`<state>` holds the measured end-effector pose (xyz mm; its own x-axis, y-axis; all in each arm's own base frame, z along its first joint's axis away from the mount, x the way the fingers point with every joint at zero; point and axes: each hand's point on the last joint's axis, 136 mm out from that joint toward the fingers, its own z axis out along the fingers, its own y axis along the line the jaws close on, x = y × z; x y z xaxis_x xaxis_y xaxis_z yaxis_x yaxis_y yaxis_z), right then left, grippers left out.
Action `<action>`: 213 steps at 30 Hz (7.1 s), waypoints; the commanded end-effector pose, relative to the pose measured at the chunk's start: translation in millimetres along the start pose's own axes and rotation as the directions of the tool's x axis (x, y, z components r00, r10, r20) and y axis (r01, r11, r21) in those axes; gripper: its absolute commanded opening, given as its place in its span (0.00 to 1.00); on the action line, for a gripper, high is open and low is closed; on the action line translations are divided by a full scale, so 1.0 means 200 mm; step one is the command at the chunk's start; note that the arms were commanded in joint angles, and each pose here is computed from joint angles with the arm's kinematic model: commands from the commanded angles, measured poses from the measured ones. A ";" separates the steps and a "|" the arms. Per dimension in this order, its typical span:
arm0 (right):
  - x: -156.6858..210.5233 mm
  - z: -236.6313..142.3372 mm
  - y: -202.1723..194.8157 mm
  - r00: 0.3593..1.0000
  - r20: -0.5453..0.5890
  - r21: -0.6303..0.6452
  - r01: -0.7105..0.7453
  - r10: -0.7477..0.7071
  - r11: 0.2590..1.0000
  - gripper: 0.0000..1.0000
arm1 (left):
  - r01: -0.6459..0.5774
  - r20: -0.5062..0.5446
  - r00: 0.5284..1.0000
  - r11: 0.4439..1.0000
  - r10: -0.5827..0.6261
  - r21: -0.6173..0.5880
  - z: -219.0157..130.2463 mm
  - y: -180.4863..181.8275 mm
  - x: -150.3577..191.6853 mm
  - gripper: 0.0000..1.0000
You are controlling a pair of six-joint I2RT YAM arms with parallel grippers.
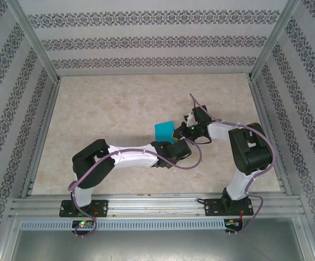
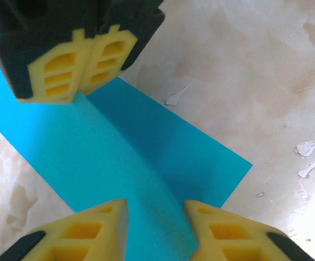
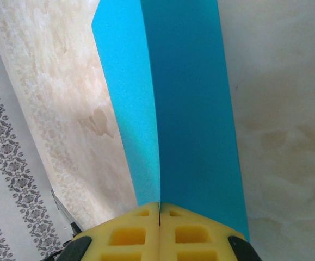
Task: Fold a paper plane with a square sheet of paper (fold left side to right side)
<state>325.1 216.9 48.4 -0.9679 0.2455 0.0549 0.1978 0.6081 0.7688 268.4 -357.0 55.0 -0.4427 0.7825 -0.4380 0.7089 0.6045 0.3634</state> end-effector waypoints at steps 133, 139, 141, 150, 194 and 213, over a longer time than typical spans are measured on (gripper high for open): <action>0.52 0.05 -0.35 0.982 -0.126 0.227 0.169 -0.143 0.959 0.00 | 0.654 -0.278 0.728 0.513 -0.627 0.556 0.21 0.25 0.27 0.00; 0.52 0.05 -0.35 0.982 -0.126 0.229 0.168 -0.142 0.959 0.00 | 0.657 -0.291 0.728 0.511 -0.621 0.554 0.22 0.23 0.29 0.00; 0.52 0.05 -0.35 0.982 -0.125 0.229 0.168 -0.143 0.959 0.00 | 0.659 -0.298 0.729 0.514 -0.616 0.550 0.23 0.23 0.30 0.00; 0.47 0.00 -0.15 0.980 -0.068 0.109 0.194 -0.188 0.975 0.03 | 0.674 -0.331 0.724 0.517 -0.605 0.528 0.26 0.19 0.37 0.00; 0.33 0.26 -0.03 0.975 -0.068 0.085 0.217 -0.212 0.972 0.00 | 0.658 -0.328 0.742 0.541 -0.585 0.524 0.25 0.17 0.36 0.00; 0.38 0.26 -0.17 0.980 -0.107 0.173 0.186 -0.169 0.967 0.00 | 0.654 -0.189 0.701 0.515 -0.687 0.553 0.00 0.39 0.18 0.26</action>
<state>267.7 267.3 15.0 -0.9961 0.0607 -0.0636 -0.0028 0.7012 0.7129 301.3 -290.2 42.3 -0.9079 0.2089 -0.3635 0.3916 0.7319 -0.5576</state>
